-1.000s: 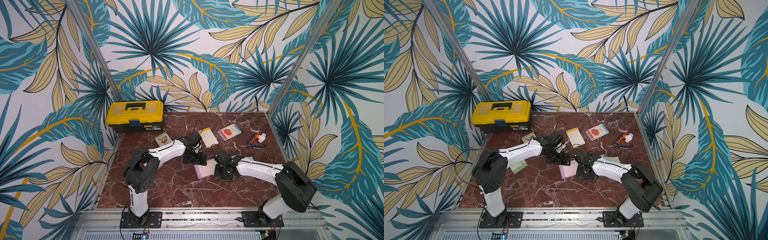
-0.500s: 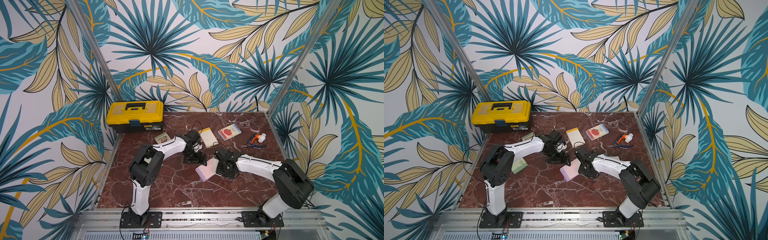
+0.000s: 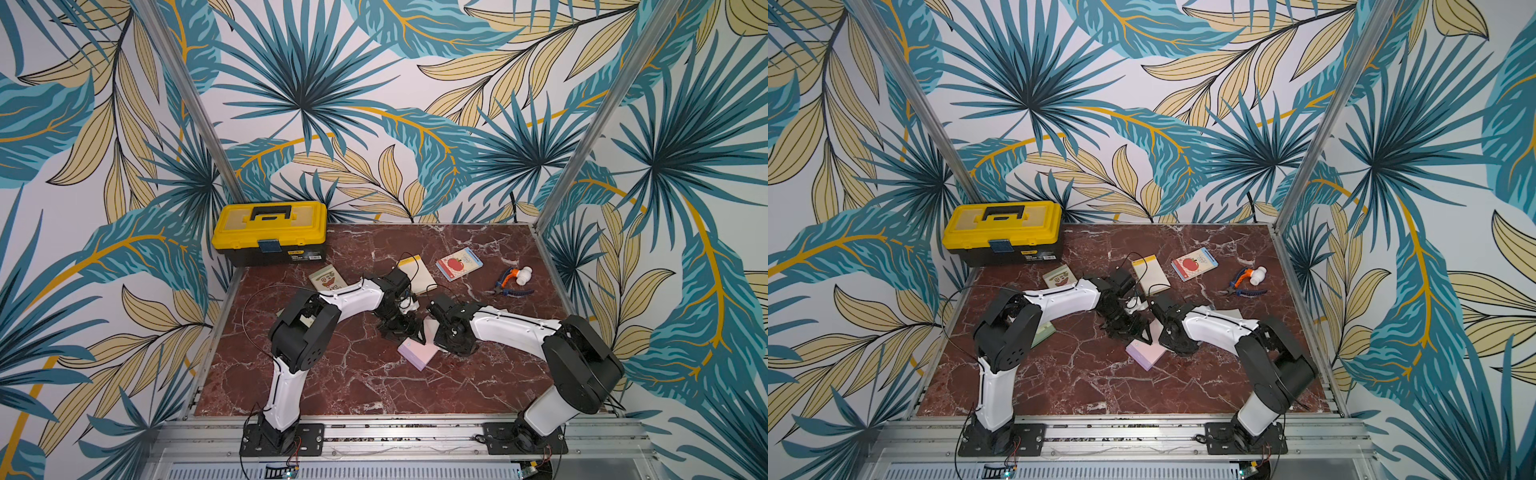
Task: Tear off pages from different memo pads
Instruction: Tear off the paper from the memo pad.
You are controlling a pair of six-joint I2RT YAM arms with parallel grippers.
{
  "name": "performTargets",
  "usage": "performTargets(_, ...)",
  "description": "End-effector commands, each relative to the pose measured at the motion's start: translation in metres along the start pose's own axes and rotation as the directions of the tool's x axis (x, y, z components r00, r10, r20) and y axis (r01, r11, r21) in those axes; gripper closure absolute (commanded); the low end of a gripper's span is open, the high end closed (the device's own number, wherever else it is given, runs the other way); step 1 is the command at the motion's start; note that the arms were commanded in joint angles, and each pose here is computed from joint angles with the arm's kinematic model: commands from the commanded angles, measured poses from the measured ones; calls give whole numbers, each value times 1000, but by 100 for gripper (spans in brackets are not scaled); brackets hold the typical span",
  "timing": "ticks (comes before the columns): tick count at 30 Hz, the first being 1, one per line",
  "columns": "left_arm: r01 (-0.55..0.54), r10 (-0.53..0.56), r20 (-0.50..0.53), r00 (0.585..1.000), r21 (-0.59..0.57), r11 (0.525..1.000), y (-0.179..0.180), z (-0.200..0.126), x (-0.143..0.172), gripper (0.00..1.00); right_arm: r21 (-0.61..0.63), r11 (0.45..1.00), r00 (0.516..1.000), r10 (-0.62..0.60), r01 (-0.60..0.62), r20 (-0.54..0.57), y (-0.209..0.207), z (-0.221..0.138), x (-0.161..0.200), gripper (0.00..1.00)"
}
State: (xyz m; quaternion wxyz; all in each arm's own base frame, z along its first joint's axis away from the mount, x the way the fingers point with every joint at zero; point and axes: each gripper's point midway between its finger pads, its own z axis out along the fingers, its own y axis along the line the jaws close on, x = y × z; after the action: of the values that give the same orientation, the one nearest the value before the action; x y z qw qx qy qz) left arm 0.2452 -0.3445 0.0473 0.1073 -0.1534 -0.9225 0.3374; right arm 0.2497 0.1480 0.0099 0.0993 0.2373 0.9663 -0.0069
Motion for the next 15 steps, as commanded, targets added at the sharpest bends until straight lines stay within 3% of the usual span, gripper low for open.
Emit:
performTargets(1, 25, -24, -8, 1000, 119, 993, -19, 7, -5, 21, 250, 967, 985, 8, 36, -174, -67, 48, 46, 100)
performTargets(15, 67, -109, 97, 989, 364, 929, -68, 13, -28, 32, 105, 994, 959, 9, 22, -284, -29, 80, 65, 100)
